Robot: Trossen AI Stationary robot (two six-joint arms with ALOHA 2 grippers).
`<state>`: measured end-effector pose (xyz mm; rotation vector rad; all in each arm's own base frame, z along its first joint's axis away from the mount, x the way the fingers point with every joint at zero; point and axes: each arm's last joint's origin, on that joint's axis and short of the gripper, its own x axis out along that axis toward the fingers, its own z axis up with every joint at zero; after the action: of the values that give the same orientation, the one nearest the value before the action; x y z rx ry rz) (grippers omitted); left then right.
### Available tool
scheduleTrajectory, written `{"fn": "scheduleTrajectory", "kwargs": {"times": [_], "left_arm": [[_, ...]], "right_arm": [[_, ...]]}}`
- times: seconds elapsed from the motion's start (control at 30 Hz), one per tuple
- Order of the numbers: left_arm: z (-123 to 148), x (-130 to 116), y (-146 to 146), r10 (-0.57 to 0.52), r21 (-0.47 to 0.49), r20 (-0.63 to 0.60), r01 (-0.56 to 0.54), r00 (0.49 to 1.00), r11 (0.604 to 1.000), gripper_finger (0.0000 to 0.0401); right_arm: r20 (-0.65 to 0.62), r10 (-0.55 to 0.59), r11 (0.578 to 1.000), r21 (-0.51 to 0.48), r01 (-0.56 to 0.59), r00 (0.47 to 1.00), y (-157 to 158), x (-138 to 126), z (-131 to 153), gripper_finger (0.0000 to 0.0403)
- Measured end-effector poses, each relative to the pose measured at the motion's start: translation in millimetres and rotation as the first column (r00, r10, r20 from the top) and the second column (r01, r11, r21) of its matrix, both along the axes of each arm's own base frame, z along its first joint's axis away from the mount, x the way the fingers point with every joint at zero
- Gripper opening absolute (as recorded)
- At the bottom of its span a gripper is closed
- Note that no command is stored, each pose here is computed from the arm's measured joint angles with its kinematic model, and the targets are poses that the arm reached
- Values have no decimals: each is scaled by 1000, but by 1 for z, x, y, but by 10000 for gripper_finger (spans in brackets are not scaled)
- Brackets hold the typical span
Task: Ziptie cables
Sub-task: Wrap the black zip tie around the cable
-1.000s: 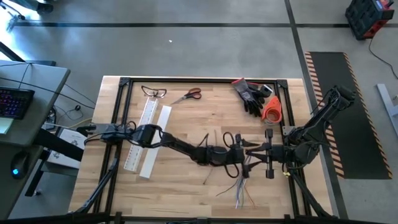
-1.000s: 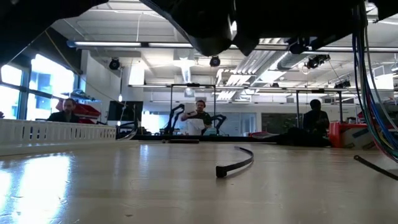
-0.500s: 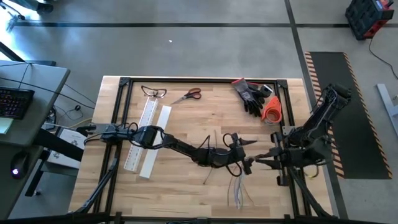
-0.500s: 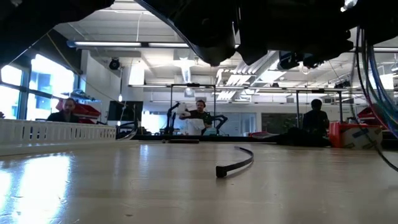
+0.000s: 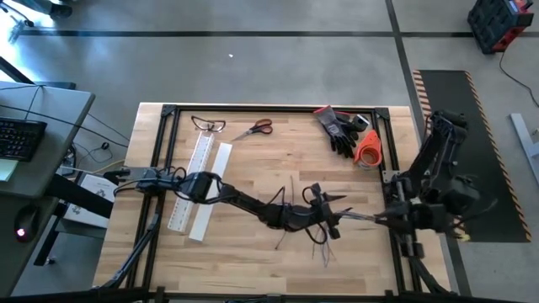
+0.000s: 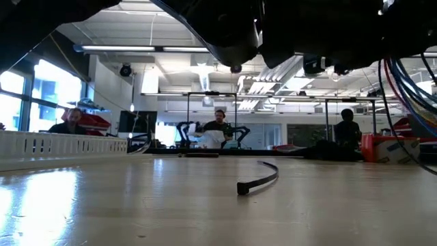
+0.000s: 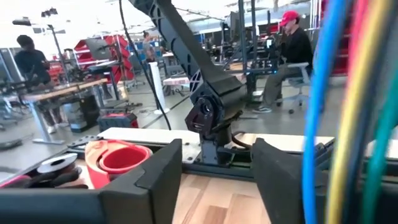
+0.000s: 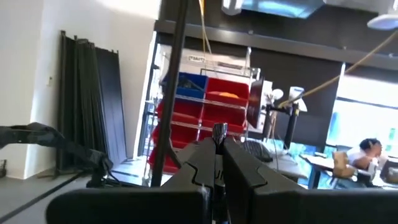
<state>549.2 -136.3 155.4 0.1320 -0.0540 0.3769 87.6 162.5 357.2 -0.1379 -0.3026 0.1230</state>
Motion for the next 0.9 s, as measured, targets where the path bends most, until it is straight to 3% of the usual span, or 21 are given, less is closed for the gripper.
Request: {"fn": "scheduleTrajectory", "kwargs": {"times": [0.3, 0.47, 0.57, 0.7, 0.8, 0.9], "left_arm": [[4, -9, -26, 38, 127, -53, -31, 998, 991, 87], [17, -21, -47, 169, 285, -155, -120, 973, 951, 28], [36, -31, -57, 213, 358, -237, -119, 948, 926, 4], [62, -47, -59, 304, 450, -368, -118, 878, 885, 2], [74, -64, -56, 359, 509, -487, -76, 796, 857, 1], [86, -88, -46, 390, 516, -601, -33, 698, 856, 0]], "right_arm": [[40, 40, 996, -75, -36, 998, 3, -21, 31, 0], [40, 31, 994, -105, -27, 999, 2, -29, 43, 0], [35, 18, 993, -113, -14, 999, 1, -30, 46, 0], [-9, -33, 991, -127, 32, 999, 1, -26, 39, 0], [-51, -73, 988, -138, 65, 996, 3, -17, 24, 0], [-95, -127, 984, -135, 114, 987, 2, -2, 0, 0]]}}
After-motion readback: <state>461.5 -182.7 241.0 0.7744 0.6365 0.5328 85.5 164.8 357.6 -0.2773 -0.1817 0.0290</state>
